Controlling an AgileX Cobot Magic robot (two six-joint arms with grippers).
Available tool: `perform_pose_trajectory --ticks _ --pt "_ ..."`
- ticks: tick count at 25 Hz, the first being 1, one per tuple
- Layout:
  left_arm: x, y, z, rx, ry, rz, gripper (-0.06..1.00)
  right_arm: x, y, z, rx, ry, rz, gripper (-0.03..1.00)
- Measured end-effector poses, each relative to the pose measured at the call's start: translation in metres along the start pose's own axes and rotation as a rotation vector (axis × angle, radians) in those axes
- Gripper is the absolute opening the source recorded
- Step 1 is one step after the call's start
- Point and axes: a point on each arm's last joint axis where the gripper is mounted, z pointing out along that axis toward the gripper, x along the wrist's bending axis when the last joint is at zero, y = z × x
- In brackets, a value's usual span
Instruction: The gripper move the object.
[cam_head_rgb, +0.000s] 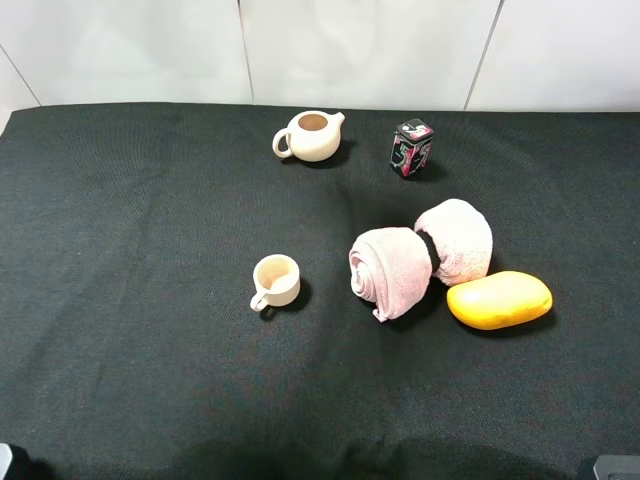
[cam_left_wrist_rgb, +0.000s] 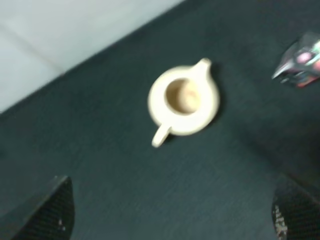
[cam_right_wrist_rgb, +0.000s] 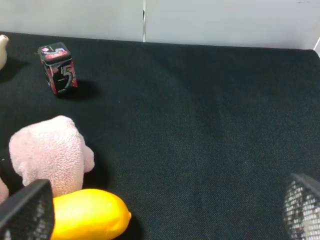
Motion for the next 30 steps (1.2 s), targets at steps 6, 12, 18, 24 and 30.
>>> perform_pose_trajectory --ticks 6,12,18,24,30 --pt "0.033 -0.04 -0.014 0.095 0.045 -0.067 0.83 0.0 0.0 0.0 0.0 0.0 0.0 0.69" --pt "0.053 -0.086 -0.032 0.175 0.071 -0.131 0.83 0.0 0.0 0.0 0.0 0.0 0.0 0.69" --pt "0.061 -0.136 -0.05 0.234 0.077 -0.202 0.83 0.0 0.0 0.0 0.0 0.0 0.0 0.69" --pt "0.059 -0.194 -0.063 0.294 0.061 -0.282 0.83 0.0 0.0 0.0 0.0 0.0 0.0 0.69" --pt "0.053 -0.255 -0.077 0.319 0.064 -0.386 0.83 0.0 0.0 0.0 0.0 0.0 0.0 0.69"
